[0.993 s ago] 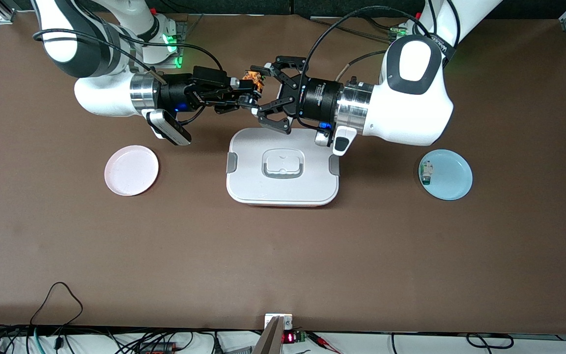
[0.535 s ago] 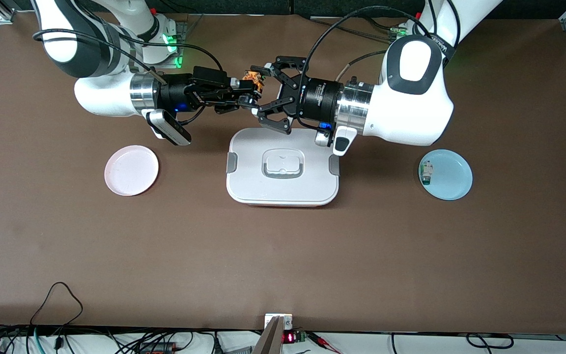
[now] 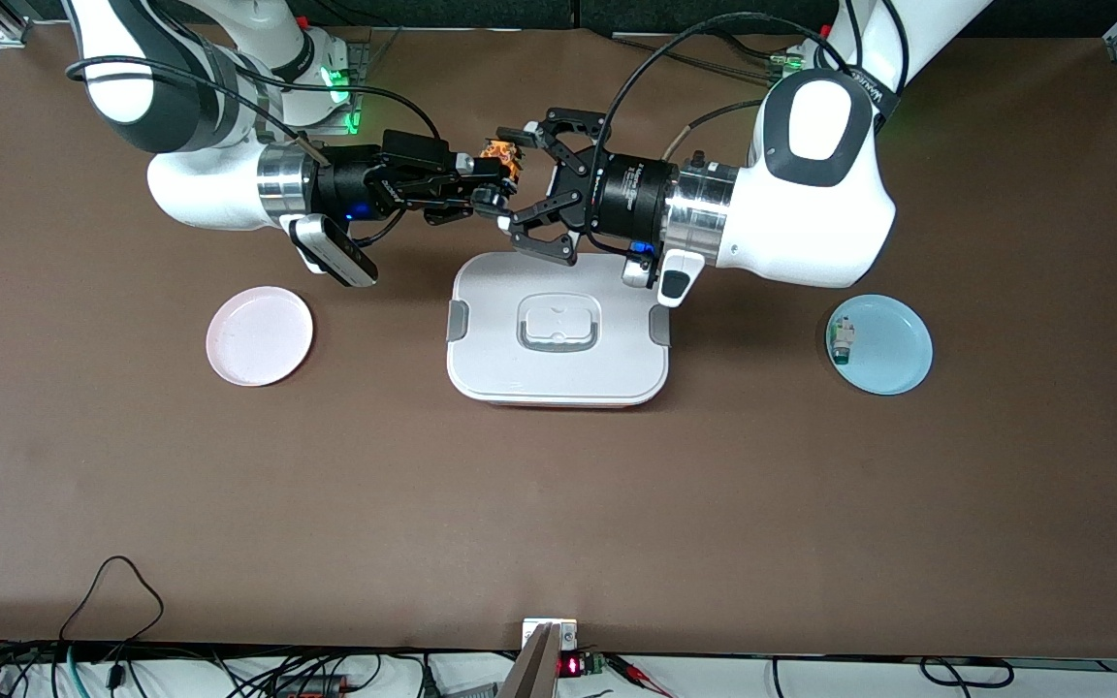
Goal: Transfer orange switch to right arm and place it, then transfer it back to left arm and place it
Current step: 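Grasp the switch with the right gripper and open the left gripper, then carry the switch toward the pink plate while the left gripper withdraws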
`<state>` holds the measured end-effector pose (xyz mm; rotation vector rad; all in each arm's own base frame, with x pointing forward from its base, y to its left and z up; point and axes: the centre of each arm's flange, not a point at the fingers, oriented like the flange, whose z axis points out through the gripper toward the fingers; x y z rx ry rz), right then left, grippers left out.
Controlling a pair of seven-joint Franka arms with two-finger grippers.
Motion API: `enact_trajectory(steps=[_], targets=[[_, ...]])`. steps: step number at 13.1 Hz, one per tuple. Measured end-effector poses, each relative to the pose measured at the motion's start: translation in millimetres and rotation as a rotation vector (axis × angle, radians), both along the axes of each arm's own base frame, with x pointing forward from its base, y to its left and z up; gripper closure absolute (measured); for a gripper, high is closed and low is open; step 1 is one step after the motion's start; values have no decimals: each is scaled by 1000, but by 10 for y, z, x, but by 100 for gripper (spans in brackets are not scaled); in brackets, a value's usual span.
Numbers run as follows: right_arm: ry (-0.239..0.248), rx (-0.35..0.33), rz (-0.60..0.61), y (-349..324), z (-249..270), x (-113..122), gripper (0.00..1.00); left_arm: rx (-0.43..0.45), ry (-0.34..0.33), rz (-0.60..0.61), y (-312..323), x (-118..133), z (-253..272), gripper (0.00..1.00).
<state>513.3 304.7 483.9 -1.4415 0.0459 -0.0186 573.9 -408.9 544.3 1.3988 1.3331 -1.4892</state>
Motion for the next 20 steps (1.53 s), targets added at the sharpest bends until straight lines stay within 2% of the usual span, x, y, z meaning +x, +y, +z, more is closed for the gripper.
enact_trajectory(steps=[1,12,15,17,18,20], targets=[[-1,0,0,3,0,-2,63,0,2,1,3,2,1,0],[-46,-22,-4,-34,-21,10,63,0,2,9,51,37,7,0],[-96,-111,18,-225,-29,58,64,-6,0,7,144,87,36,0],[-133,-176,33,-370,-18,87,64,3,-12,-55,331,120,57,0],[-154,-218,47,-440,-27,95,64,20,-35,-94,449,136,83,0],[-208,-348,96,-628,-90,117,64,96,-128,-195,648,122,258,0]])
